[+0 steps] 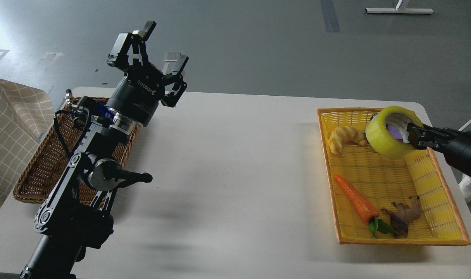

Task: Place and transfer tape with both arms
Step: 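Lift the tape roll out of the tray toward the table center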

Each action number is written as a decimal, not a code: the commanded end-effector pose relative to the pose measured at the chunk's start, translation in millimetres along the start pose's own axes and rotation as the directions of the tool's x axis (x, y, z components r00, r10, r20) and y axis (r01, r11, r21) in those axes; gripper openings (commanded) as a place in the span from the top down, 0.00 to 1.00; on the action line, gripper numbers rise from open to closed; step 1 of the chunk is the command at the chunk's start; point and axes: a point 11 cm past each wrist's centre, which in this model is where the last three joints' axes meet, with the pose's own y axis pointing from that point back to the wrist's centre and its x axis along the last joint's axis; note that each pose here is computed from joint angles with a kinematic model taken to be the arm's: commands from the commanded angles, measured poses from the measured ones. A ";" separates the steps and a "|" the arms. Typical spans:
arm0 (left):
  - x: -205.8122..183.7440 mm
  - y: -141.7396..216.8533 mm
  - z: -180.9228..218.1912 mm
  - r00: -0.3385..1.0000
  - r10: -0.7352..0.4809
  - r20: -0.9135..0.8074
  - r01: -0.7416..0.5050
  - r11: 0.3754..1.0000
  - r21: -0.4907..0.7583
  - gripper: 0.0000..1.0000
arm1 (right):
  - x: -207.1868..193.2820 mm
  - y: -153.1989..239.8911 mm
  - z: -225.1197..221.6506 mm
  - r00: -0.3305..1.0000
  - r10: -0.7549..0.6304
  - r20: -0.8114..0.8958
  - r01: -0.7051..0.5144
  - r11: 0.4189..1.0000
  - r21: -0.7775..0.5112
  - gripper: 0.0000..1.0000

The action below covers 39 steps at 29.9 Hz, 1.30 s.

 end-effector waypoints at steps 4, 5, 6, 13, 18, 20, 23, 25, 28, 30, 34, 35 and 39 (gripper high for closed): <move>-0.4 -0.6 -0.9 1.000 0.012 -0.005 -0.012 1.000 -0.002 0.02 | 48.0 -12.4 -38.0 0.995 0.083 0.061 -0.089 0.990 0.109 1.00; 0.2 -0.5 -0.7 1.000 0.015 -0.003 -0.015 1.000 -0.002 0.02 | 50.3 -21.8 -54.3 0.993 0.088 0.075 -0.098 0.984 0.146 1.00; 0.7 -0.4 -0.5 1.000 0.017 -0.001 -0.017 1.000 -0.001 0.02 | 51.1 -30.5 -71.1 0.993 0.086 0.075 -0.098 0.979 0.178 1.00; 1.0 -1.2 1.1 1.000 0.027 0.001 -0.027 1.000 -0.007 0.02 | 22.8 -81.8 -150.1 0.999 -0.028 0.031 0.018 0.955 0.296 1.00; 2.3 -0.4 1.5 1.000 0.031 0.004 -0.031 1.000 -0.006 0.02 | 11.6 -106.3 -179.4 0.996 -0.081 0.028 0.067 0.943 0.325 1.00; 4.3 1.3 1.4 0.999 0.035 0.013 -0.035 0.999 -0.002 0.02 | 8.3 -109.7 -189.9 0.996 -0.092 0.019 0.080 0.937 0.341 1.00; 6.7 1.5 8.0 0.999 0.041 0.023 -0.040 0.999 -0.018 0.02 | 2.9 -111.3 -197.4 0.995 -0.104 -0.001 0.098 0.932 0.350 1.00; 7.0 1.9 7.8 0.999 0.043 0.021 -0.042 0.999 -0.019 0.02 | -1.5 -111.9 -199.1 0.993 -0.115 -0.013 0.112 0.930 0.351 1.00; 6.5 1.7 7.3 0.999 0.043 0.019 -0.042 0.999 -0.020 0.02 | -11.2 -115.7 -196.2 0.990 -0.137 -0.033 0.140 0.934 0.329 1.00; 5.3 1.3 6.5 0.999 0.043 0.013 -0.042 0.999 -0.021 0.02 | -19.4 -119.4 -194.3 0.987 -0.148 -0.064 0.161 0.940 0.302 1.00; 3.8 0.9 5.5 0.999 0.040 0.008 -0.040 0.999 -0.022 0.02 | -29.9 -121.3 -203.1 0.983 -0.164 -0.084 0.182 0.933 0.309 1.00; 3.7 0.8 5.3 0.999 0.042 0.006 -0.041 0.999 -0.022 0.02 | -31.7 -121.4 -205.4 0.983 -0.166 -0.083 0.184 0.931 0.314 1.00; 3.6 0.8 5.8 0.999 0.040 0.010 -0.040 0.999 -0.022 0.02 | -45.3 -126.5 -219.3 0.978 -0.179 -0.109 0.205 0.925 0.319 1.00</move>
